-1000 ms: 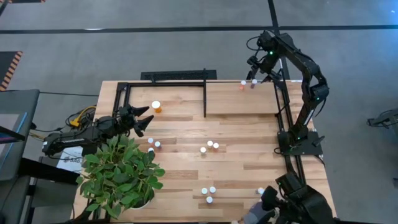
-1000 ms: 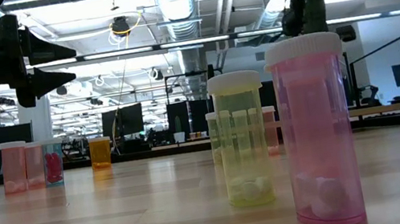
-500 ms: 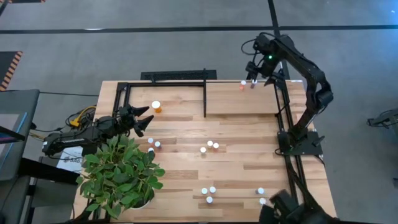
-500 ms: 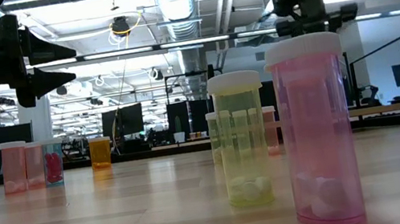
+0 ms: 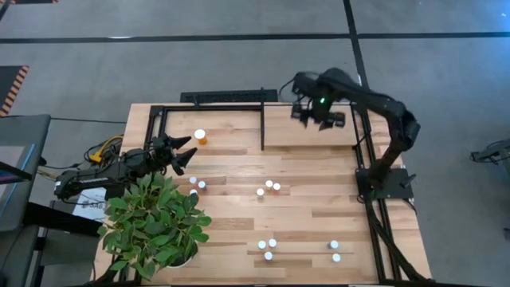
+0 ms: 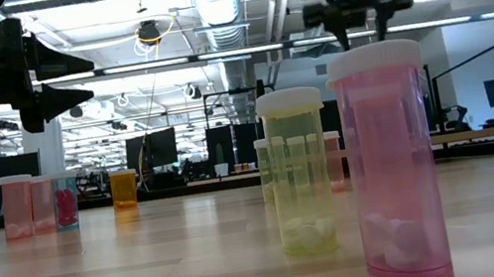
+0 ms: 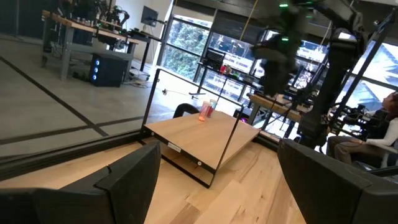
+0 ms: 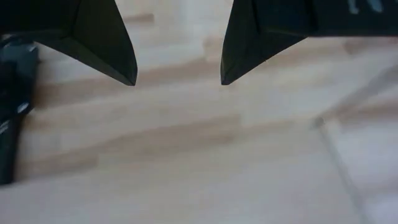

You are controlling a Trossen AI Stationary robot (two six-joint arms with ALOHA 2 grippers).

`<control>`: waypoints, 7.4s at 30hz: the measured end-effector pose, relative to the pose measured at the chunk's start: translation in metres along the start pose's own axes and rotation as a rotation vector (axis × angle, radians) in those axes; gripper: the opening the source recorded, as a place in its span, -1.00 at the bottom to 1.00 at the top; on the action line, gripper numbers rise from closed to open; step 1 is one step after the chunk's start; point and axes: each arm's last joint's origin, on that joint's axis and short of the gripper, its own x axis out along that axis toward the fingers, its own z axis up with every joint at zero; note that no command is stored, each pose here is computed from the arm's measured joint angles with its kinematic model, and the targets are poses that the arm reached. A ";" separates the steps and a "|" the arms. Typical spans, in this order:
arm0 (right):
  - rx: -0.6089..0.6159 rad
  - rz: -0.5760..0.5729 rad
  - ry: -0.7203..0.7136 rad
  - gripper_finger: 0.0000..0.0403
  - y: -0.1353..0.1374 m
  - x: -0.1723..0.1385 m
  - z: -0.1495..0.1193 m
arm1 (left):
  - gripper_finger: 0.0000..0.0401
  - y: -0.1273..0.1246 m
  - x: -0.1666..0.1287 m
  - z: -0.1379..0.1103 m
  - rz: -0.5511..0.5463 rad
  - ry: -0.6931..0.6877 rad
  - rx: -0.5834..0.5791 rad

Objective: Pick and place medicine bottles onto shelf by color
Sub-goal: Put the pink pill bottle on the shelf

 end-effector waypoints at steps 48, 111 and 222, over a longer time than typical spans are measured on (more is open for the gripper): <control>-0.936 0.026 0.047 0.27 0.080 0.103 -0.200 | 0.55 0.000 0.000 0.000 0.005 -0.001 0.000; -0.907 0.102 0.064 -0.11 0.079 0.170 -0.166 | 0.55 0.000 0.000 0.000 0.004 -0.001 0.000; 0.227 0.092 -0.126 -0.28 0.048 0.089 0.141 | 0.55 0.000 0.000 0.000 0.007 -0.003 0.000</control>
